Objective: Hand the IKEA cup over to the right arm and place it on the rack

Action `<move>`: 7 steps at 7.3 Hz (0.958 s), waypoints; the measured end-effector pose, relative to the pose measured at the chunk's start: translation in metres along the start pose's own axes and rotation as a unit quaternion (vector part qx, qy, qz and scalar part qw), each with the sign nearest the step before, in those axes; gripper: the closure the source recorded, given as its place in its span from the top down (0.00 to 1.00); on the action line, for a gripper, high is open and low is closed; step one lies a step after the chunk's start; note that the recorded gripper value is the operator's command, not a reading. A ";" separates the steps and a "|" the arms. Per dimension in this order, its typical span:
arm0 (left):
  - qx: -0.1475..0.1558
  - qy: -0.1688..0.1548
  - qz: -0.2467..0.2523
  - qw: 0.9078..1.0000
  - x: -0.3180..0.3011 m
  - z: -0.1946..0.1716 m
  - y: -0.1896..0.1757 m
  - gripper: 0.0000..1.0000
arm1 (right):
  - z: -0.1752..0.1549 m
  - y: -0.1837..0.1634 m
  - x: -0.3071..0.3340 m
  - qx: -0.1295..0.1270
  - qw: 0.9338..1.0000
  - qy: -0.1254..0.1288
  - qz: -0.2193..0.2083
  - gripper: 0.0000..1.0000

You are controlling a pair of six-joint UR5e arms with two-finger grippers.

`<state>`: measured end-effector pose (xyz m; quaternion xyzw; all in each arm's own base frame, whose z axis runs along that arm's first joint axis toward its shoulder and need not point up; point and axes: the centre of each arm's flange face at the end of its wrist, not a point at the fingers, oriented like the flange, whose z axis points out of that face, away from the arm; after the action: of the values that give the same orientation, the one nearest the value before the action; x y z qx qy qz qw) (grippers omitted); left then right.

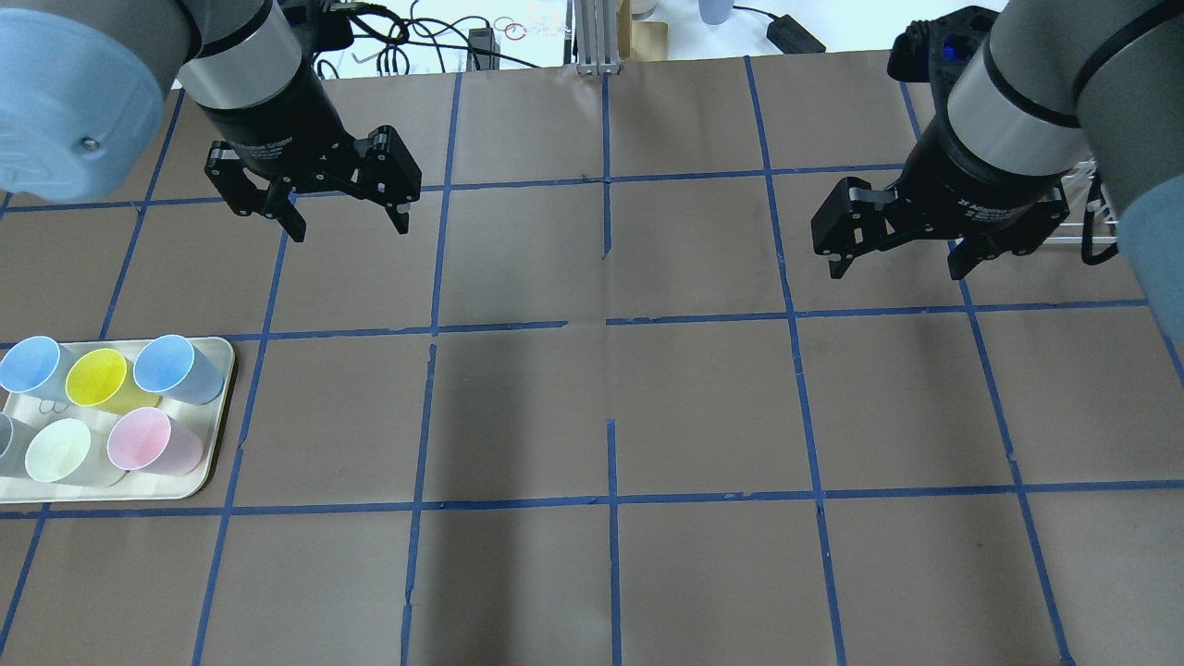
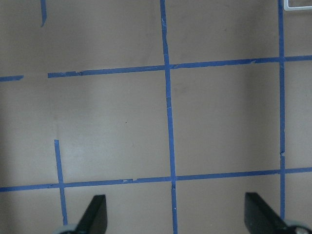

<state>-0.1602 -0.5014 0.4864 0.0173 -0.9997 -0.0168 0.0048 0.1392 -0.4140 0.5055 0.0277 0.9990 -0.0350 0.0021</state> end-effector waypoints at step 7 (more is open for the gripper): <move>-0.004 -0.002 0.037 0.999 -0.021 0.000 0.004 1.00 | 0.003 0.003 -0.002 -0.010 1.000 -0.002 -0.024 1.00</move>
<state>-0.1394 -0.4965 0.4865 -0.0194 -0.9996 -0.0203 0.0031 0.1413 -0.4111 0.5022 0.0036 0.9997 -0.0254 0.0037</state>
